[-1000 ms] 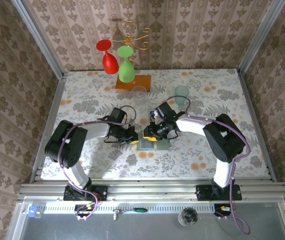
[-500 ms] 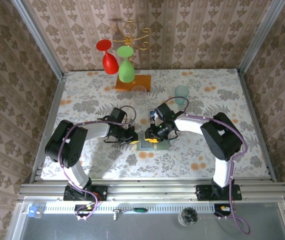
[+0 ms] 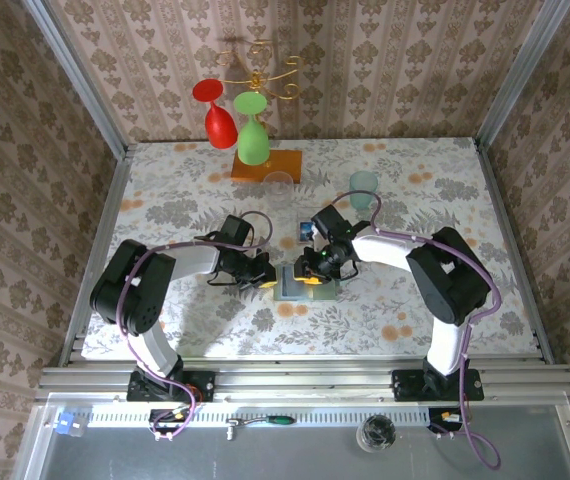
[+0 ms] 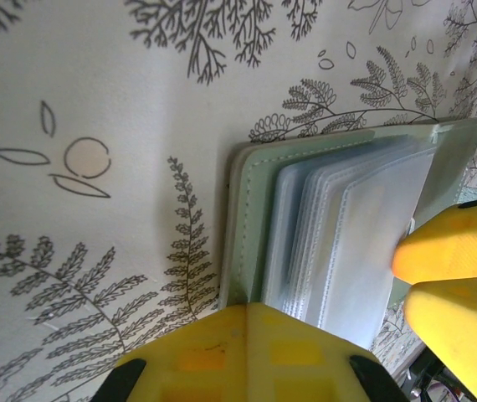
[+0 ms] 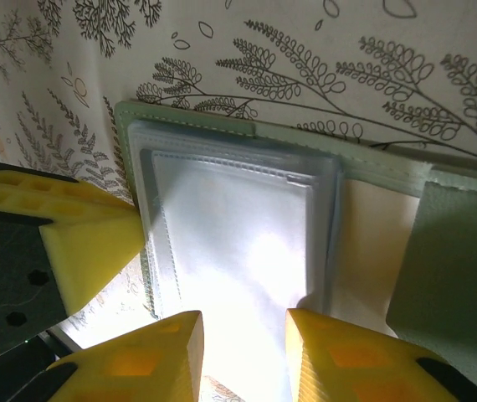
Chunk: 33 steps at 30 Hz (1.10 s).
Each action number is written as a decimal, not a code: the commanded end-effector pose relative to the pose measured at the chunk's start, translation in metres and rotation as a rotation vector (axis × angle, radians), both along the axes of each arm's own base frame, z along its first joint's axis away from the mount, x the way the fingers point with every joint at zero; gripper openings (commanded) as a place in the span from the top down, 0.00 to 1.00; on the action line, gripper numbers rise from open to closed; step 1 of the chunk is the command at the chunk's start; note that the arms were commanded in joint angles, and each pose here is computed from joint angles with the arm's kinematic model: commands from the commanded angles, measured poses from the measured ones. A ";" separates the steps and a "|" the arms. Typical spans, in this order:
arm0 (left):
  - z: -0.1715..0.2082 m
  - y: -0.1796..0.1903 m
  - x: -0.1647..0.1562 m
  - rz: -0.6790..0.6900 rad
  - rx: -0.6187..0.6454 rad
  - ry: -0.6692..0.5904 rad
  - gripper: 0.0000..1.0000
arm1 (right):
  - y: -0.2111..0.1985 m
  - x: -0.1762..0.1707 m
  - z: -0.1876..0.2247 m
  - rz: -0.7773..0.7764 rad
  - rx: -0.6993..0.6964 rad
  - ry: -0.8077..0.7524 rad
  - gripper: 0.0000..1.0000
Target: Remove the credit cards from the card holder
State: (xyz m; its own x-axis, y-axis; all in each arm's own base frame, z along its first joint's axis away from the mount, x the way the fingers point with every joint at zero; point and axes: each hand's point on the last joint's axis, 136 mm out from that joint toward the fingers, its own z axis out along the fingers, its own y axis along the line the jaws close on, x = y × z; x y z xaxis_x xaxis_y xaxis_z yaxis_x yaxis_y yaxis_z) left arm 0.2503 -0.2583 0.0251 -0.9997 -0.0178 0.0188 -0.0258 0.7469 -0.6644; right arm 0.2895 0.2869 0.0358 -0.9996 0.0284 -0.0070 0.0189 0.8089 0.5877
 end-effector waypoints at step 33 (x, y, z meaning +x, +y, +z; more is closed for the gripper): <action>0.010 -0.003 0.005 -0.002 0.055 -0.027 0.98 | 0.014 0.006 0.010 -0.001 0.136 0.007 0.81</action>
